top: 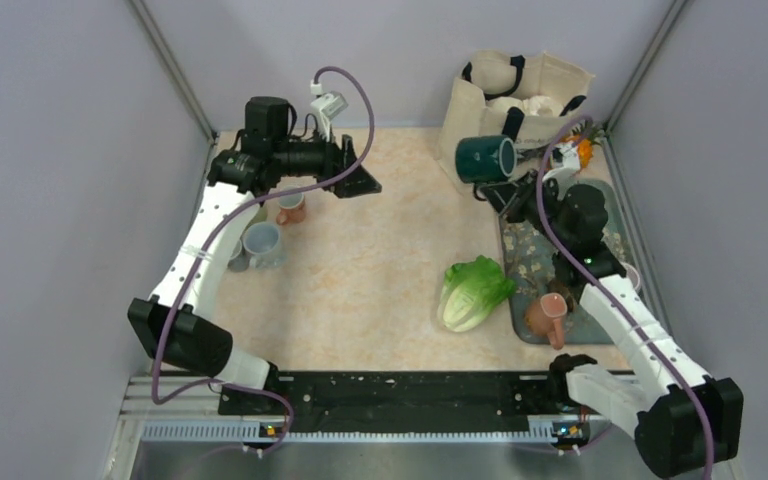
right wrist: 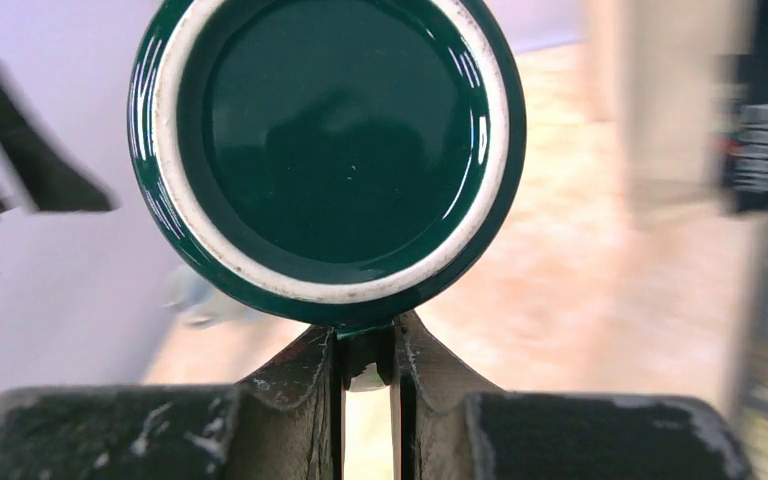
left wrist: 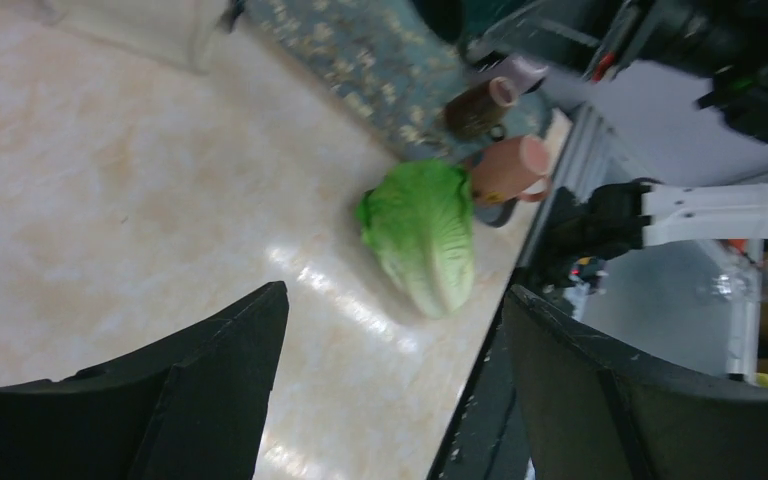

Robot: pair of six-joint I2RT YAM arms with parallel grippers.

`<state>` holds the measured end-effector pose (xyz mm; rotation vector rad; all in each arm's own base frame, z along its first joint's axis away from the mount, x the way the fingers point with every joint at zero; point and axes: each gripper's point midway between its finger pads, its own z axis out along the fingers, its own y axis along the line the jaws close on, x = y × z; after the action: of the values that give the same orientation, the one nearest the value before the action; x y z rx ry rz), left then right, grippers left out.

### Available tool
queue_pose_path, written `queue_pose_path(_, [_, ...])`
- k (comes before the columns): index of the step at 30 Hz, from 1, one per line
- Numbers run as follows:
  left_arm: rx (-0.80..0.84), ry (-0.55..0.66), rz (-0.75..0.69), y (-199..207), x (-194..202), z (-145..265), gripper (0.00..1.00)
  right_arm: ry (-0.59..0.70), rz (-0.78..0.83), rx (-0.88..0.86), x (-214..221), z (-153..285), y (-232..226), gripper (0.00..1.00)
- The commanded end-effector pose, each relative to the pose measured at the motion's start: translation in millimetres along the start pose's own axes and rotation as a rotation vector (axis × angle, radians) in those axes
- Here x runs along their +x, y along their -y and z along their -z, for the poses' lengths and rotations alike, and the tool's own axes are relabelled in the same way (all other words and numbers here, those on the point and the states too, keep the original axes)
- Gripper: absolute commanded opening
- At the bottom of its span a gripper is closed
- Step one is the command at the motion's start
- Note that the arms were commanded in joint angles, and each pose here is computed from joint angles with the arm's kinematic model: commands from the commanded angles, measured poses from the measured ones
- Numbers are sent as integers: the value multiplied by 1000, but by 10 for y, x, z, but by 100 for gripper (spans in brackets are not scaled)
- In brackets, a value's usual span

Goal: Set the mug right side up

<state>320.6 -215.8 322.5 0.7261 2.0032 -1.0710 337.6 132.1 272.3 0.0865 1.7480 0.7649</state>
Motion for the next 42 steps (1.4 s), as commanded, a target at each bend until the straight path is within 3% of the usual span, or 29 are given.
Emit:
queue_pose_path(1, [244, 96, 50, 643, -470, -133, 84, 185, -89, -445, -455, 138, -1244, 0])
queue_pose_path(7, [314, 97, 98, 798, -549, -280, 82, 167, -130, -626, -420, 124, -1826, 0])
queue_pose_path(15, [319, 116, 65, 841, -615, -310, 72, 108, -155, -699, -212, -24, -2109, 0])
queue_pose_path(18, [335, 109, 80, 845, -601, -339, 60, 92, -172, -731, -169, -56, -2199, 0])
queue_pose_path(20, [354, 106, 96, 857, -597, -361, 45, 74, -183, -759, -127, -79, -2273, 0])
queue_pose_path(23, [372, 109, 105, 868, -615, -376, 5, 43, -196, -771, -20, -148, -2307, 0])
queue_pose_path(24, [365, 112, 104, 853, -621, -374, 0, 28, -198, -770, 24, -174, -2299, 0])
queue_pose_path(27, [266, 126, 71, 685, -618, -393, 0, -29, -179, -709, 213, -326, -2185, 0])
queue_pose_path(31, [-132, 76, -30, -56, -544, -445, 0, -95, -98, -534, 492, -542, -1850, 51])
queue_pose_path(34, [-410, -9, -143, -722, -418, -429, 0, -133, -41, -415, 663, -624, -1590, 74])
queue_pose_path(38, [-584, -128, -258, -1295, -254, -478, 0, -189, 37, -281, 854, -653, -1276, 86])
queue_pose_path(42, [-666, -311, -359, -1797, -57, -599, 0, -190, 98, -217, 857, -590, -1122, 87])
